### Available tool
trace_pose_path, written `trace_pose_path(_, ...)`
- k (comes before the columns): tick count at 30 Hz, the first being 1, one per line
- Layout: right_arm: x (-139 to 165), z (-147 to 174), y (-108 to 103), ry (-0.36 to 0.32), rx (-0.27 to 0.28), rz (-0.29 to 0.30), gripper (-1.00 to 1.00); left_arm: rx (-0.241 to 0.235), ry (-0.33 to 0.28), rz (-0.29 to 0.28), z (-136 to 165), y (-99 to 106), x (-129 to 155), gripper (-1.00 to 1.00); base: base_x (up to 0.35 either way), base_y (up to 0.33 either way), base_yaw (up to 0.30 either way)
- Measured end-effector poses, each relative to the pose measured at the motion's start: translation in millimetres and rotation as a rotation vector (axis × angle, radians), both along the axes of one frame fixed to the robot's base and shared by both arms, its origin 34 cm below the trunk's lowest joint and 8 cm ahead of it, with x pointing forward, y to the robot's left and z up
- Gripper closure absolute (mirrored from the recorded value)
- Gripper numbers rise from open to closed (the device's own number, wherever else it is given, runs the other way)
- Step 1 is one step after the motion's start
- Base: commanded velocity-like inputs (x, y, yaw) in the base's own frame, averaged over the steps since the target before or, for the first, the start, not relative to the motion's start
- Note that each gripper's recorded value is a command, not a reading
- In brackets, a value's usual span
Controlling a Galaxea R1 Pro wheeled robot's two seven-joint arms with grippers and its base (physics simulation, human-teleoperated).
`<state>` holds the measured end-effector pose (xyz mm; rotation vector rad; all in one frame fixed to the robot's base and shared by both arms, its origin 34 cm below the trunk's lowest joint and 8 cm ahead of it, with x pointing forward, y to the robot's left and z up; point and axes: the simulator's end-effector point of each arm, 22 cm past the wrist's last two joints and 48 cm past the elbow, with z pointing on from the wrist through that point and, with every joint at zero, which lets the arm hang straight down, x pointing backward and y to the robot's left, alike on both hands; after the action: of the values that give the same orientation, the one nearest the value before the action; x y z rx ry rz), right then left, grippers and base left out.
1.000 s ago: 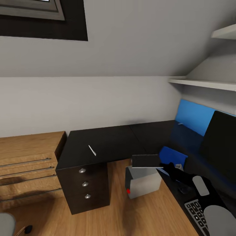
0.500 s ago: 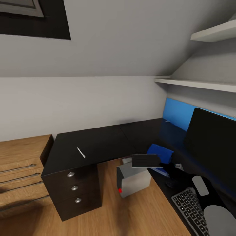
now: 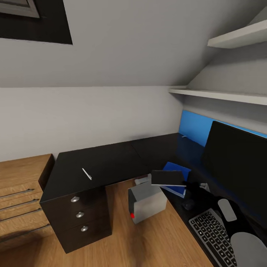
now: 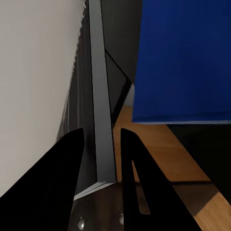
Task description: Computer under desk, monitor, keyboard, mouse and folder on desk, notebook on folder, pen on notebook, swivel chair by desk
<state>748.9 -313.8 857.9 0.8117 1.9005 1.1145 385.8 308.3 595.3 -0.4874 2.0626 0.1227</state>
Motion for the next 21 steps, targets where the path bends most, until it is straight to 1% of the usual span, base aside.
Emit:
trace_pose_path(5, 2.1, 2.7, -0.4, -0.019, -0.003, -0.007, 1.00, 0.000, 0.001, 0.000, -0.2, 0.0, -0.2, -1.00, 0.000, 0.000, -0.004)
trace_pose_path(10, 7.0, 5.2, -3.4, -0.046, -0.020, -0.038, 1.00, 0.000, 0.006, -0.002, -1.5, -0.5, -1.9, -1.00, 0.000, 0.000, -0.001)
trace_pose_path(14, 10.0, 6.1, 1.7, -0.061, -0.019, -0.051, 1.00, -0.001, 0.023, -0.006, -5.8, -1.9, -7.8, -1.00, 0.000, 0.000, 0.000)
trace_pose_path(21, 11.9, 6.3, 8.0, -0.070, -0.012, -0.058, 1.00, -0.001, 0.031, -0.009, -7.9, -2.5, -10.8, -1.00, 0.000, 0.000, 0.000)
